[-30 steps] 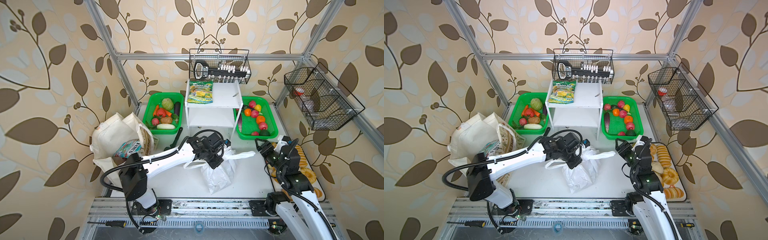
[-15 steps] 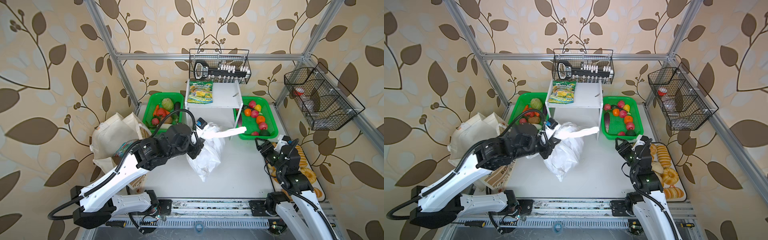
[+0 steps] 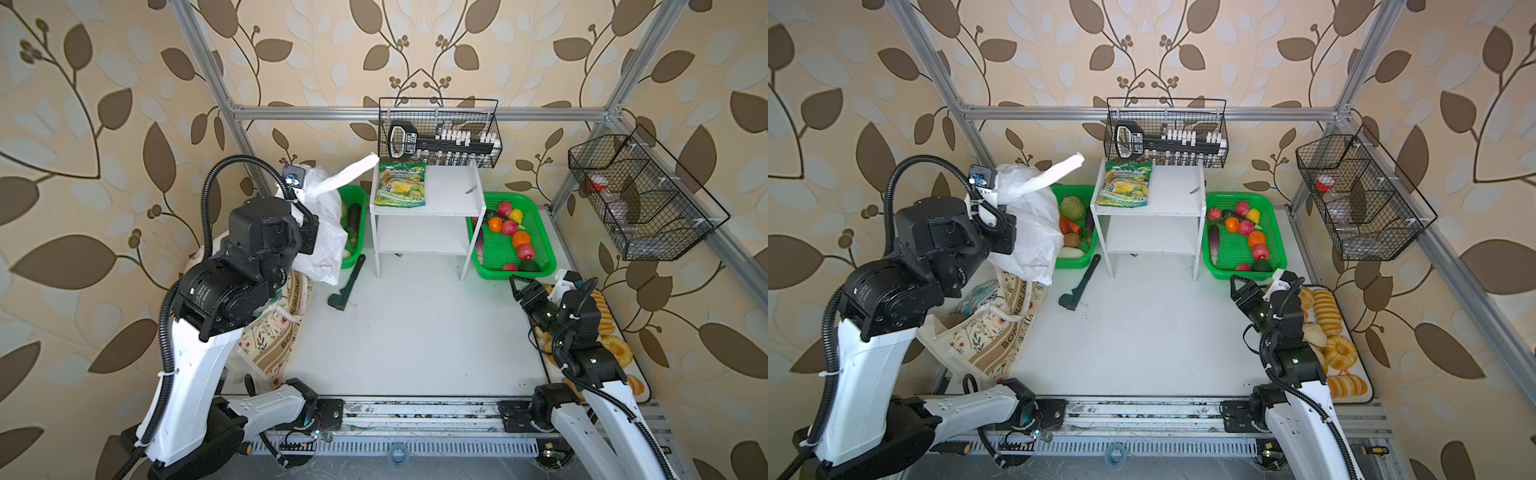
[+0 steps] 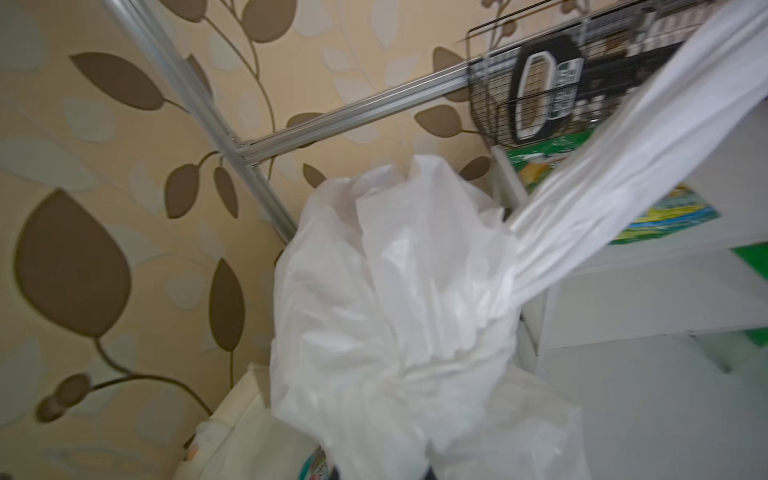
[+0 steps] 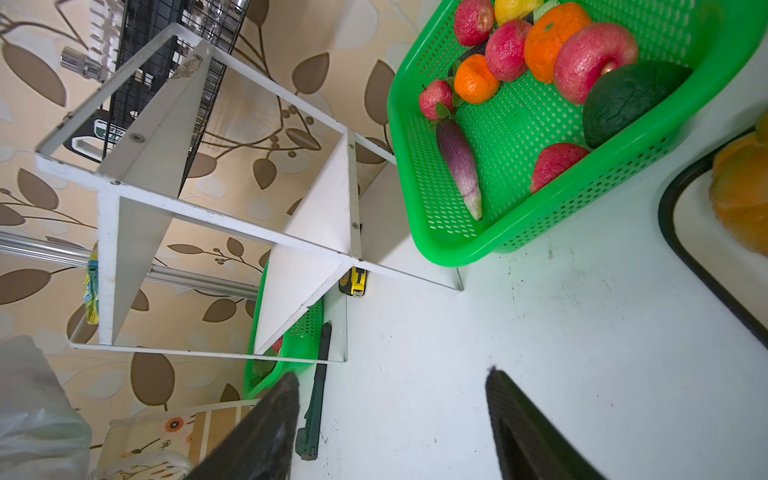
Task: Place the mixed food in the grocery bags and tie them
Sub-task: 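Lift the white bag by its knot with the left gripper toward the tote bag, then lower the white bag into the cream floral tote bag with the left gripper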
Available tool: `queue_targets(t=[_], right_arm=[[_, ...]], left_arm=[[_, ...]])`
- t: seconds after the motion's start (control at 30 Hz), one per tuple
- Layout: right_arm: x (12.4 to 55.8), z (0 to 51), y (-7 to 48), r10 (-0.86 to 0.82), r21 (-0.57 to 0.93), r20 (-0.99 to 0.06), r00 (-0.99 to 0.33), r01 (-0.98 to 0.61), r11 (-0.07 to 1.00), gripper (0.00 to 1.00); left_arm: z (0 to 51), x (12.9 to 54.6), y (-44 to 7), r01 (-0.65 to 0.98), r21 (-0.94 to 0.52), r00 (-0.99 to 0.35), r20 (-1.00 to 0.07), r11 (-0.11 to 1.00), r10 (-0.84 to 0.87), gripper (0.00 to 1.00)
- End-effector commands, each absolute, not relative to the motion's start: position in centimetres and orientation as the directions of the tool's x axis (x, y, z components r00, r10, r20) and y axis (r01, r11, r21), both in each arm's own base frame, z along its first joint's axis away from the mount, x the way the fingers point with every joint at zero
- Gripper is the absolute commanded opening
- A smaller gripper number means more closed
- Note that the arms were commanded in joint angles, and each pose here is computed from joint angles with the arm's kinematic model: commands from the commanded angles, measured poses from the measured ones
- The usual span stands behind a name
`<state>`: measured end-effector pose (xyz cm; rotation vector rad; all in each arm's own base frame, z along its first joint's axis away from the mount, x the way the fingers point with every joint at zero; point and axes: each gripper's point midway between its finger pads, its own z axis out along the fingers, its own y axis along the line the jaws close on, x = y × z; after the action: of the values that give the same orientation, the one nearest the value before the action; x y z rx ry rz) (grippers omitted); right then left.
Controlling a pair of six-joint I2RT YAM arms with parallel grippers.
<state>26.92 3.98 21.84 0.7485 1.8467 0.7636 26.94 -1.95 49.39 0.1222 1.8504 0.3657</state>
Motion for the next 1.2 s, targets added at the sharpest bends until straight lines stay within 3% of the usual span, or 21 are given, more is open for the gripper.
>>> queue_targets(t=[0.0,0.27,0.53,0.73,0.97,1.17], right_arm=[[27.1,22.1,4.2,0.775,0.784,-0.531,-0.343,0.147,0.603,0.71],[27.2,22.2,4.4,0.766,0.780,-0.537,-0.353,0.138,0.610,0.71],[27.9,22.7,4.8,0.754,0.776,-0.539,-0.375,0.129,0.618,0.71],[28.1,22.8,4.9,0.766,0.788,-0.524,-0.373,0.129,0.602,0.71],[28.0,22.3,4.9,0.750,0.771,-0.538,-0.384,0.136,0.622,0.71],[28.1,22.3,5.0,0.755,0.776,-0.531,-0.384,0.136,0.615,0.71]], left_arm=[[52.0,26.1,3.9,-0.372,0.346,-0.292,-0.924,0.861,0.245,0.00],[50.2,22.9,13.7,-0.683,0.287,-0.334,-0.940,0.671,0.062,0.00],[45.1,22.3,15.2,-0.716,0.319,-0.409,-0.913,0.621,-0.001,0.00],[44.4,23.6,14.2,-0.667,0.275,-0.411,-0.911,0.693,-0.034,0.00],[34.8,23.7,9.1,-0.551,-0.085,-0.387,-0.855,0.830,-0.345,0.04],[31.7,21.3,11.8,-0.677,0.069,-0.449,-0.828,0.733,-0.336,0.00]])
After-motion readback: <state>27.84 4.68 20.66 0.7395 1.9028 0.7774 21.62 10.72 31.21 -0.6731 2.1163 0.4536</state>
